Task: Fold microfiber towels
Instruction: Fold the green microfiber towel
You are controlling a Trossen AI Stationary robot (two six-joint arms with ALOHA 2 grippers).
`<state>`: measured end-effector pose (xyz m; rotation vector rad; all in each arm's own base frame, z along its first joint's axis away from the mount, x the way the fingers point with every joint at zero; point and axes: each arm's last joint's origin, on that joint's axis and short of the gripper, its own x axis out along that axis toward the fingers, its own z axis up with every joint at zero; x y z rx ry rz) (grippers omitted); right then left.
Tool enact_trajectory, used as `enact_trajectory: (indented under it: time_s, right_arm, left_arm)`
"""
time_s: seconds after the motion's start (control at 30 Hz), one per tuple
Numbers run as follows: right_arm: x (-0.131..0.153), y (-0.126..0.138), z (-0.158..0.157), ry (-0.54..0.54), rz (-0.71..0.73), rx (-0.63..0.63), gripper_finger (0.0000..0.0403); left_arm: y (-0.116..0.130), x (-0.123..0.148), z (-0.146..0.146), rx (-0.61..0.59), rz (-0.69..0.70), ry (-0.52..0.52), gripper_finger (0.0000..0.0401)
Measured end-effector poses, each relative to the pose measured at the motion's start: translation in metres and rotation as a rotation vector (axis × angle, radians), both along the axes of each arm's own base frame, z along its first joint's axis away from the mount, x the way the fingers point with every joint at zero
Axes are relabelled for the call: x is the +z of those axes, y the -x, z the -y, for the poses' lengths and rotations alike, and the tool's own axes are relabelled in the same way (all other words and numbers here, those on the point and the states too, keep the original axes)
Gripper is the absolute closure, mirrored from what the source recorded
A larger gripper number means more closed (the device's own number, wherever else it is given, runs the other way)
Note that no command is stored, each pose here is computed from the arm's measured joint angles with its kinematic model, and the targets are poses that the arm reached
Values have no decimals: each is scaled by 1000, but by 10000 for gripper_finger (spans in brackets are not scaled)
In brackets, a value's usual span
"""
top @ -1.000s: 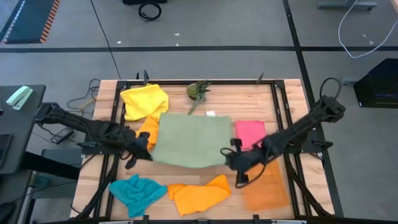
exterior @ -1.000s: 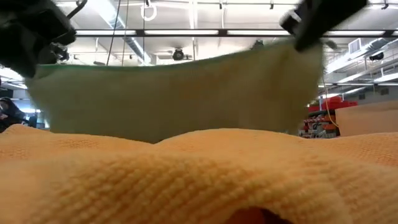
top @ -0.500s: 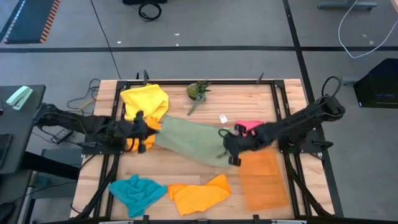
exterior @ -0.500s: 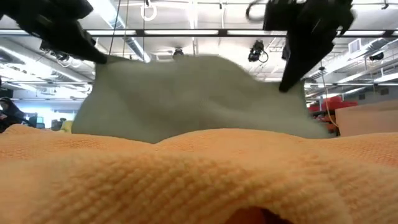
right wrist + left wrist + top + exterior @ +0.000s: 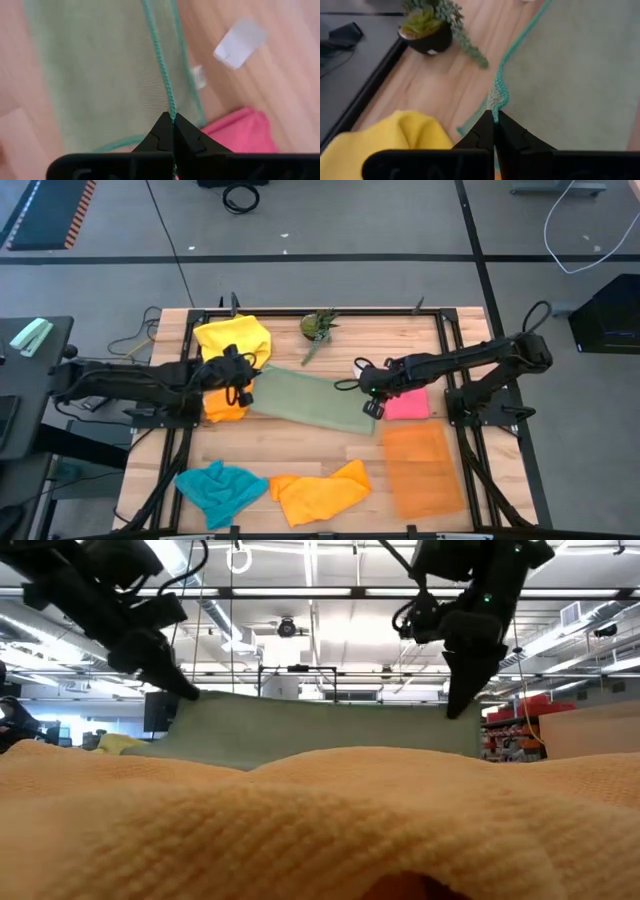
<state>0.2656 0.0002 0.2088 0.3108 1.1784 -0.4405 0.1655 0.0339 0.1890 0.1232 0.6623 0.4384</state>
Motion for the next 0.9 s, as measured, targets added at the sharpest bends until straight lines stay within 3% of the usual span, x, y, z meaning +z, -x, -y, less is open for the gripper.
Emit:
enact_trajectory:
  time_s: [0.23, 0.5, 0.63, 0.77, 0.9]
  right_arm:
    - [-12, 5, 10, 18, -21, -16, 386]
    - [2, -1, 30, 96, 3, -59, 280]
    - [16, -8, 29, 22, 66, -93, 239]
    - [14, -21, -2, -29, 179, 18, 245]
    - [-11, -29, -21, -39, 127, 70, 321]
  left_arm:
    - [-9, -12, -12, 25, -51, 9, 348]
    - [-11, -2, -18, 70, -11, 27, 263]
    - [-19, 10, -8, -100, 66, 136, 242]
    - [-28, 0, 4, -175, 42, 252, 262]
    - [-44, -21, 11, -166, -36, 247, 338]
